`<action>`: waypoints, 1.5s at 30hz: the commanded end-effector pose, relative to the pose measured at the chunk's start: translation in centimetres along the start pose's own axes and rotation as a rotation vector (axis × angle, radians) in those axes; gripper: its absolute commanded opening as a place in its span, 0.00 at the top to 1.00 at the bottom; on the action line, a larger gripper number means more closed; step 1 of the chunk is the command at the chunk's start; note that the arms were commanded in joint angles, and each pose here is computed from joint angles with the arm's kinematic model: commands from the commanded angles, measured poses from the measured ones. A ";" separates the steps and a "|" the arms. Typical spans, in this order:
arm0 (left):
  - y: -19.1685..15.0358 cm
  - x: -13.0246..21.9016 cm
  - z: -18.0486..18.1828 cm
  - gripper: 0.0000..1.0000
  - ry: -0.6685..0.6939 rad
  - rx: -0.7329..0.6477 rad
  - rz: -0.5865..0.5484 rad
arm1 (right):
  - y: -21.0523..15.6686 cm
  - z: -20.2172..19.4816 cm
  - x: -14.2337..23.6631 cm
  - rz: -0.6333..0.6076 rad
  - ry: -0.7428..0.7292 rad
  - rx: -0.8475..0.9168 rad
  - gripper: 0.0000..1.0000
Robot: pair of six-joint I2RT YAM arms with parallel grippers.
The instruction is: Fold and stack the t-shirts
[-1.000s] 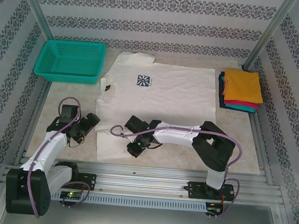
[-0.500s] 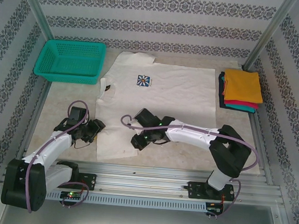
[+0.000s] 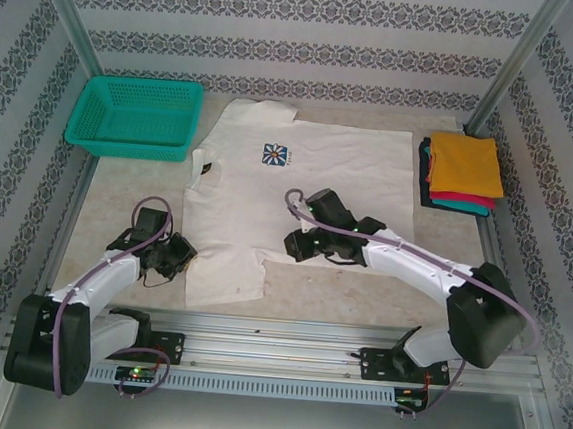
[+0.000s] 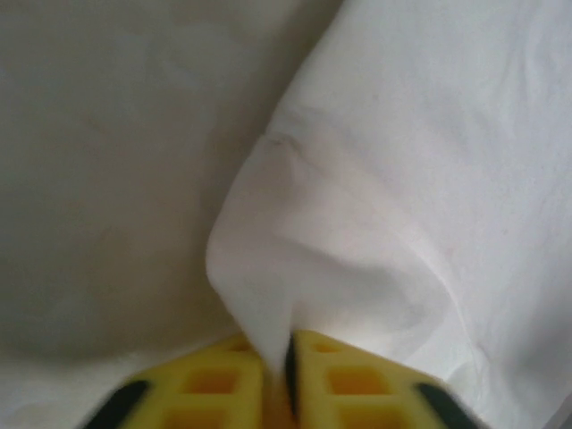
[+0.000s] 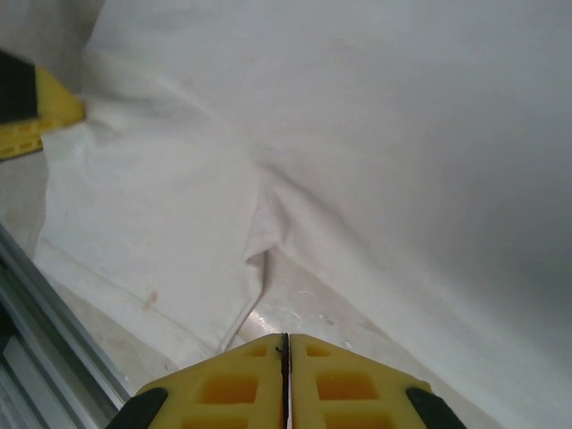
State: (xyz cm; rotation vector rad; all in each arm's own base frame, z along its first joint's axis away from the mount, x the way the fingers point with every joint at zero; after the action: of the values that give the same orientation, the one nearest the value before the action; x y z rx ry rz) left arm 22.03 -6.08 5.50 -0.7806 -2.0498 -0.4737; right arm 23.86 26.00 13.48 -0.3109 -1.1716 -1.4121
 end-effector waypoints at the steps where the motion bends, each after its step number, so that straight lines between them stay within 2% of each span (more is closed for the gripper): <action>1: -0.2 -0.1 -0.2 0.99 -0.016 -0.021 -0.004 | 0.6 -3.0 2.2 -0.108 -0.089 -0.144 0.85; 4: -0.2 0.1 0.2 1.00 0.002 -0.028 -0.010 | -0.2 -7.8 4.7 -0.209 -0.227 -0.350 0.70; 7: -0.2 0.2 0.4 1.00 0.012 -0.029 -0.019 | -2.9 -13.1 7.3 -0.254 -0.389 -0.579 0.55; 11: 0.1 0.3 0.1 1.00 0.003 -0.041 -0.036 | -7.0 -17.7 10.5 -0.256 -0.546 -0.760 0.48; 15: 0.7 0.6 -0.7 1.00 -0.022 -0.070 -0.059 | -10.4 -20.0 12.6 -0.229 -0.643 -0.912 0.48; 20: 1.0 0.5 -1.0 1.00 -0.042 -0.061 -0.075 | -13.1 -21.2 12.6 -0.197 -0.675 -1.053 0.54; 28: 0.9 0.2 -0.8 1.00 -0.033 -0.062 -0.072 | -12.7 -23.6 11.8 -0.217 -0.660 -1.111 0.66; 37: 1.0 0.1 -0.8 1.00 -0.034 -0.057 -0.073 | -12.0 -25.4 11.0 -0.207 -0.649 -1.117 0.62; 45: 1.0 0.1 -0.9 1.00 -0.033 -0.057 -0.069 | -12.0 -26.1 10.6 -0.199 -0.644 -1.131 0.66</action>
State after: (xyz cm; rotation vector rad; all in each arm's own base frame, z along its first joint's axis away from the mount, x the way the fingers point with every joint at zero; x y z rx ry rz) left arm 23.07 -5.80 6.21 -0.7546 -2.1049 -0.5362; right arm 21.38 -2.89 4.13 -1.5974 -0.7437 -2.1088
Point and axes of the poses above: each hand's point on the last joint's axis, 136 mm out from that joint toward the fingers, its own x axis back along the fingers, its own z axis along the line the jaws close on, y = z × x, the point moved 3 cm from there along x, back along the fingers, and after that the axes turned 3 degrees about -x, right-handed, at the moved point
